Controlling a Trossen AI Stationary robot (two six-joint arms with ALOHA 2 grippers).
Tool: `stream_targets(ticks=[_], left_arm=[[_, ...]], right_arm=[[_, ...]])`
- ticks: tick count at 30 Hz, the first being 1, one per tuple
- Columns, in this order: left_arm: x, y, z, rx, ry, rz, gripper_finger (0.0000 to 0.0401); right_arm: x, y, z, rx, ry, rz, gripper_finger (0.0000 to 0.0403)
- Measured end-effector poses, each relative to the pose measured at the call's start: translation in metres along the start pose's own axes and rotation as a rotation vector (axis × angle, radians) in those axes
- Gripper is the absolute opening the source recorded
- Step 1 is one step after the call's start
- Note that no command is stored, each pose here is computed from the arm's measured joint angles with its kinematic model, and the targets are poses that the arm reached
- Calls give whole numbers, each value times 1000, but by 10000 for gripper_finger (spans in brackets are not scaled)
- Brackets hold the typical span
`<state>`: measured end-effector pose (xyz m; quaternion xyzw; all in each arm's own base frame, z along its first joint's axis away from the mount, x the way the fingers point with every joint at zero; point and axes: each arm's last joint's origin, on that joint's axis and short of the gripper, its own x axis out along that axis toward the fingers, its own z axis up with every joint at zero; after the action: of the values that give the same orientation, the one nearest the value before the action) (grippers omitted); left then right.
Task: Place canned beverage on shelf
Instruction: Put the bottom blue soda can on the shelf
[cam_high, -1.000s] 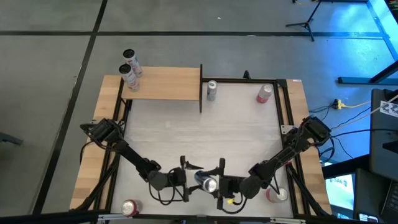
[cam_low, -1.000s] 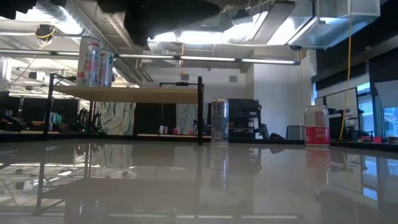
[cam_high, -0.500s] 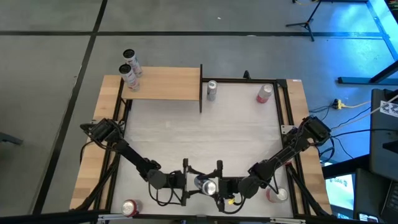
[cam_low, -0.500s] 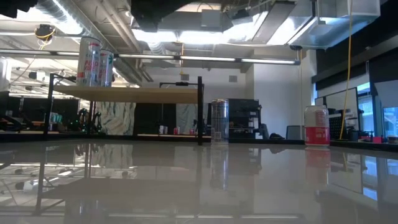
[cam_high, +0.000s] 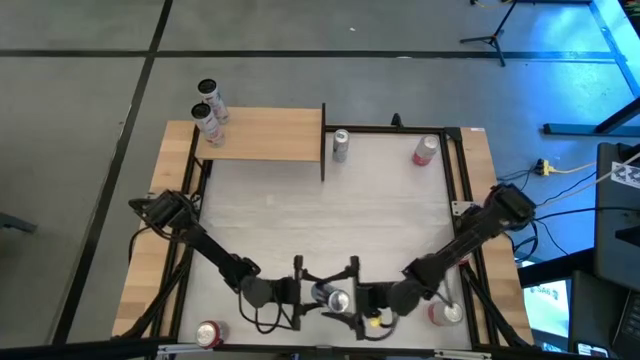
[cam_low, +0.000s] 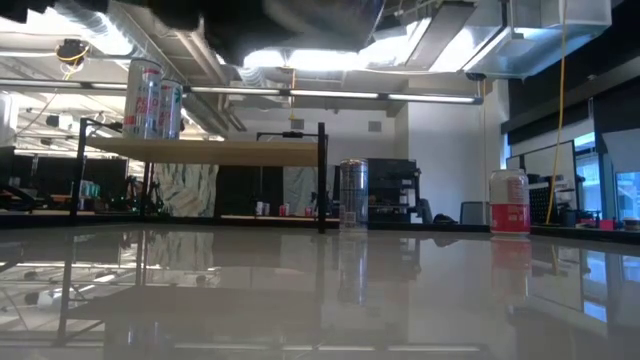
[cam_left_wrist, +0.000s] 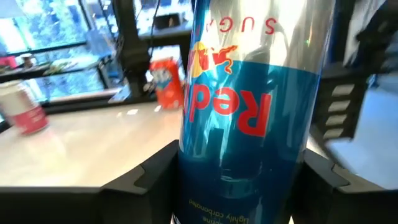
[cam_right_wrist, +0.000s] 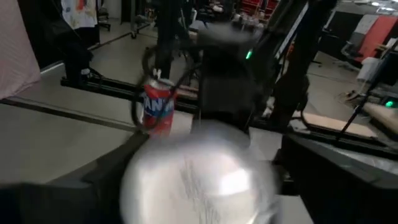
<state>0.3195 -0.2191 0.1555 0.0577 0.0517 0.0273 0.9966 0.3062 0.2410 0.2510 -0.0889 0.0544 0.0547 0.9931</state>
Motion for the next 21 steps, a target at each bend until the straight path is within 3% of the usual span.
stream_targets(ticks=[3, 9, 16, 21], left_arm=[[-6, 3, 4, 32, 71, 42, 210], [-22, 21, 13, 17, 275, 69, 210], [-33, 51, 14, -98, 548, 29, 210], [-33, 66, 17, -154, 786, 44, 209]], right_arm=[[-23, 6, 13, -34, 40, -30, 381], [-55, 12, 14, -36, 150, -145, 388], [-46, 2, -12, 74, 274, -221, 389], [-24, -10, -27, 103, 316, -199, 389]])
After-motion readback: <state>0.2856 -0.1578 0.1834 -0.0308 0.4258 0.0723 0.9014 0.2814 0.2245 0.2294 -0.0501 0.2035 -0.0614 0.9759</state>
